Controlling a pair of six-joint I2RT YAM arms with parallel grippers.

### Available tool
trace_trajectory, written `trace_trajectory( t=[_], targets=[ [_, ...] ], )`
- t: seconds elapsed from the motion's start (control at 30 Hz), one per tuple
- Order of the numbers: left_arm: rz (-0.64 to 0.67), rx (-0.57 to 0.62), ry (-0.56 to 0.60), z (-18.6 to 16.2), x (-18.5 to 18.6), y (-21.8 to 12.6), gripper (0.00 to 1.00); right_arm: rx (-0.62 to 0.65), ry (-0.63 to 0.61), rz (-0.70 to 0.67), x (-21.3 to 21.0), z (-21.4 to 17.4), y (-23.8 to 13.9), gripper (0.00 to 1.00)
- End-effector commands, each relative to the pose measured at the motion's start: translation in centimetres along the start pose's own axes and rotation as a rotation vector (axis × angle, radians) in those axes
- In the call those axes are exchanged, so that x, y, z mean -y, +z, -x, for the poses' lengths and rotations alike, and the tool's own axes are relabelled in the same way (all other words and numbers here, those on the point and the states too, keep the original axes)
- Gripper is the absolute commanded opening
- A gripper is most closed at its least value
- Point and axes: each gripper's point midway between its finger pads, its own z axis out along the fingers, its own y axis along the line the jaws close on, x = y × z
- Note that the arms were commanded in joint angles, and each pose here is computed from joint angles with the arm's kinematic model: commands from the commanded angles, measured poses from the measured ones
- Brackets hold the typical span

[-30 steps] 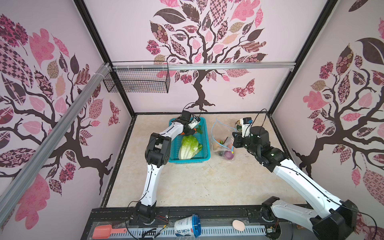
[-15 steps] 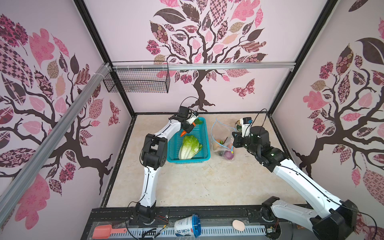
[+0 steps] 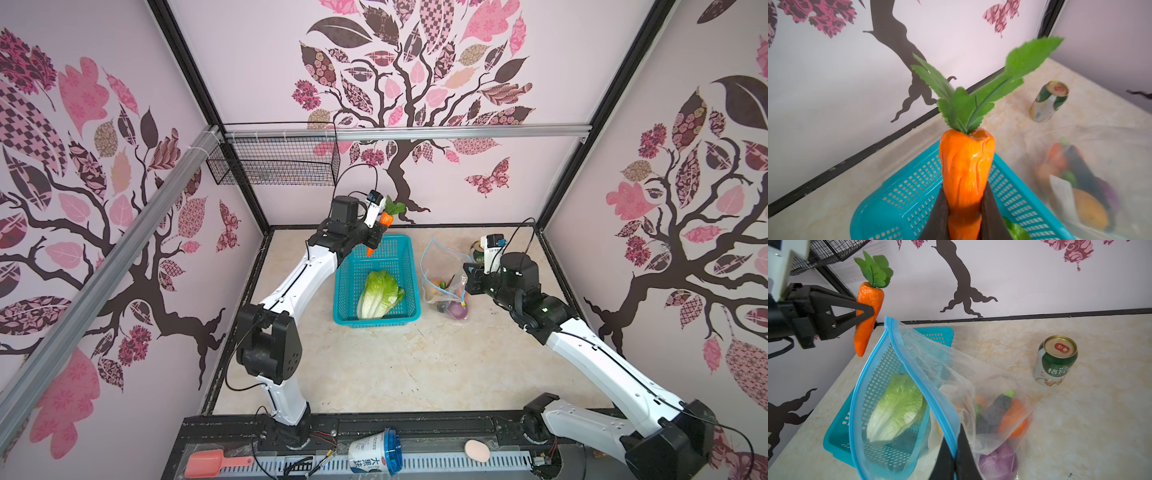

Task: Place the food in the zip-top bag and seal the zipper
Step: 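Lift the carrot with the left gripper out of the basket, then carry the carrot over the bag opening and open the left gripper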

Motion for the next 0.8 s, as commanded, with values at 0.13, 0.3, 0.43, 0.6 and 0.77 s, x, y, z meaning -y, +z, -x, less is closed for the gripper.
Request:
trace_trajectory(
  t=[0.13, 0.3, 0.43, 0.6, 0.77],
  targets=[
    [-0.158, 0.307, -0.120, 7.1, 7.4, -6.1, 0.00, 0.030, 0.082, 0.045, -0.7, 0.9, 0.9, 0.00],
    [-0.264, 0.506, -0.194, 10.6, 10.3, -10.2, 0.00, 0.038, 0.126, 0.069, -1.2, 1.2, 1.4, 0.00],
    [-0.337, 0.630, -0.232, 10.9, 12.8, -11.3, 0.00, 0.041, 0.167, 0.096, -1.7, 1.4, 1.6, 0.00],
    [-0.334, 0.675, -0.237, 9.0, 15.7, -9.6, 0.00, 0.061, 0.225, 0.135, -2.3, 2.0, 1.3, 0.00],
    [-0.229, 0.631, -0.249, 6.0, 16.3, -5.5, 0.00, 0.075, 0.239, 0.147, -2.5, 2.4, 0.7, 0.00]
  ],
)
